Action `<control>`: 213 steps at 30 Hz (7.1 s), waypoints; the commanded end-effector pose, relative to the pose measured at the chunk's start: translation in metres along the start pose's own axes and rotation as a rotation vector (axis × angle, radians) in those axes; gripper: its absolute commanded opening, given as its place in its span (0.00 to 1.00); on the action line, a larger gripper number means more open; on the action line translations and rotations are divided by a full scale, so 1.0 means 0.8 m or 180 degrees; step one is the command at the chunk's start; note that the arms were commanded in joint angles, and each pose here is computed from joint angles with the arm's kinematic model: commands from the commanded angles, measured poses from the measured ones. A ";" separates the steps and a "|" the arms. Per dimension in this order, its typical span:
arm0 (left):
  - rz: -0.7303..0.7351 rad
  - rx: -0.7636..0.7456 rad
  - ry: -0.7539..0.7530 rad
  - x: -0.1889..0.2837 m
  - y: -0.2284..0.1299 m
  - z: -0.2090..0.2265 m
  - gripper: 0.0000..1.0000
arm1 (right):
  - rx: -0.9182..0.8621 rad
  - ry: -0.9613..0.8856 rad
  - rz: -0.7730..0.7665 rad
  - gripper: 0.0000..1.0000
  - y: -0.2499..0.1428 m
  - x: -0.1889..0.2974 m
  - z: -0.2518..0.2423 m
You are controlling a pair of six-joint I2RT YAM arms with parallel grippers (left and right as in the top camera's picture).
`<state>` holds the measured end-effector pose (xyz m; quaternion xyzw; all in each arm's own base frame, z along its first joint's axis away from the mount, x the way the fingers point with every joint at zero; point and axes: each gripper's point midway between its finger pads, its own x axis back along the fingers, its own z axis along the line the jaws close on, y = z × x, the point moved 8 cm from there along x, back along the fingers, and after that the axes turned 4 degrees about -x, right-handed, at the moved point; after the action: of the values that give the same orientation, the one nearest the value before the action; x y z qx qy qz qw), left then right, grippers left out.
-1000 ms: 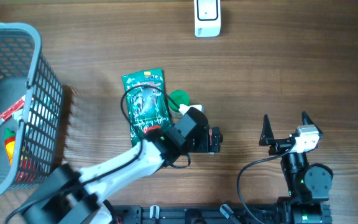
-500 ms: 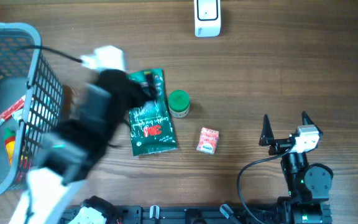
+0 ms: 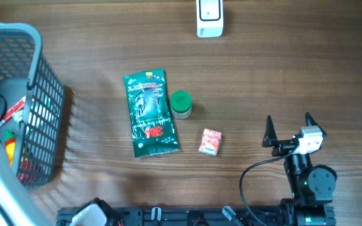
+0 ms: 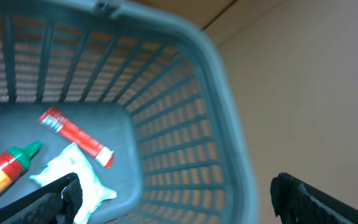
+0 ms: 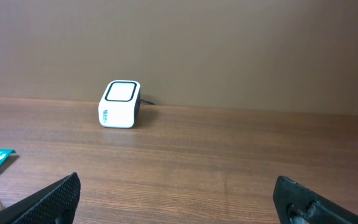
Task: Scan the item barcode
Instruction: 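Reach into the basket and grasp the white wipes pack with left gripper, then carry the wipes pack out and place it beside the jar, then reach into the basket and grasp the red sauce bottle with left gripper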
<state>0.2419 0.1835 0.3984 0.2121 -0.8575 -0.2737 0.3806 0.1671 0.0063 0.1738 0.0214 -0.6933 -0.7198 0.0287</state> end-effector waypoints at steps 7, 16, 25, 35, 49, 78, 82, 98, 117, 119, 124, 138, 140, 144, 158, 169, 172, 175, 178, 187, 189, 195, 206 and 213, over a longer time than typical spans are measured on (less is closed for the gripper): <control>0.1406 0.0794 0.1241 -0.164 -0.090 0.067 1.00 | 0.0055 -0.0026 -0.0015 1.00 0.001 0.000 0.000; 0.1940 0.0941 0.2095 -0.261 -0.166 0.130 1.00 | 0.0057 -0.0026 -0.0014 1.00 0.000 0.000 0.000; 0.2104 0.0865 0.2355 -0.293 -0.204 0.165 1.00 | 0.0056 -0.0028 -0.0015 1.00 0.001 0.000 -0.001; 0.2059 0.0538 0.2052 -0.259 -0.166 0.130 0.55 | 0.0056 -0.0028 -0.0014 1.00 0.000 0.000 -0.001; 0.0591 0.0508 0.0033 0.048 -0.014 -0.005 0.55 | 0.0057 -0.0026 -0.0015 1.00 0.001 0.000 0.000; 0.2078 -0.3584 0.0777 -0.018 -0.499 -0.056 0.54 | 0.0056 -0.0028 -0.0014 1.00 0.000 0.000 -0.001; 0.2757 -0.3714 0.0796 -0.035 -0.564 -0.031 0.52 | 0.0056 -0.0026 -0.0014 1.00 0.000 0.000 0.000; 0.3085 -0.4033 -0.0840 0.063 -0.700 -0.059 0.64 | 0.0056 -0.0026 -0.0014 1.00 0.000 0.000 0.000; 0.0993 -0.2739 -0.1229 0.135 -0.289 -0.178 1.00 | 0.0057 -0.0028 -0.0014 1.00 0.000 0.000 -0.001; 0.0609 -0.2493 -0.0918 0.125 -0.228 -0.160 1.00 | 0.0057 -0.0028 -0.0014 1.00 0.000 0.000 -0.001; 0.0166 -0.2018 0.0152 0.079 -0.114 -0.089 1.00 | 0.0057 -0.0026 -0.0014 1.00 0.000 0.000 0.000; 0.1084 -0.1277 0.1488 -0.058 -0.012 0.099 1.00 | 0.0056 -0.0026 -0.0014 1.00 0.000 0.000 0.000; 0.1368 -0.1271 0.1756 -0.087 -0.026 0.135 1.00 | 0.0056 -0.0026 -0.0014 1.00 0.000 0.000 0.000; 0.1932 -0.1287 0.2082 -0.130 -0.065 0.186 1.00 | 0.0057 -0.0028 -0.0014 1.00 0.000 0.000 -0.001; 0.2641 -0.1316 0.2532 -0.202 -0.158 0.272 1.00 | 0.0055 -0.0028 -0.0012 1.00 0.000 0.000 -0.001; 0.2773 -0.1091 0.2318 -0.201 -0.179 0.274 0.51 | 0.0057 -0.0028 -0.0012 1.00 0.000 0.000 -0.001; 0.2644 -0.1094 0.2251 -0.195 -0.160 0.258 0.49 | 0.0055 -0.0028 -0.0012 1.00 0.000 0.000 -0.001; 0.2400 -0.1099 0.2112 -0.182 -0.124 0.228 0.48 | 0.0058 -0.0028 -0.0012 0.99 0.000 0.000 -0.001; 0.2093 -0.1082 0.1842 -0.162 -0.083 0.188 0.48 | 0.0055 -0.0026 -0.0012 1.00 0.000 0.000 0.000; 0.0690 -0.0989 0.0038 -0.020 0.036 0.035 0.50 | 0.0057 -0.0028 -0.0012 1.00 0.000 0.000 -0.001; 0.0406 -0.1038 -0.0721 0.031 0.046 -0.002 0.51 | 0.0055 -0.0026 -0.0012 1.00 0.000 0.000 0.000; 0.0391 -0.1405 -0.2440 0.161 0.007 -0.078 0.51 | 0.0057 -0.0028 -0.0012 1.00 0.000 0.000 -0.001; 0.2222 -0.2600 -0.2665 0.168 -0.220 -0.124 0.51 | 0.0055 -0.0026 -0.0012 1.00 0.000 0.000 0.000; 0.3456 -0.3414 -0.2132 0.112 -0.420 -0.109 0.51 | 0.0055 -0.0028 -0.0012 1.00 0.000 0.000 -0.001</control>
<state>0.2964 -0.1205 0.3266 -0.4912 -0.7050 -0.4677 0.2072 0.1671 0.0063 0.1738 0.0213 -0.6933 -0.7198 0.0285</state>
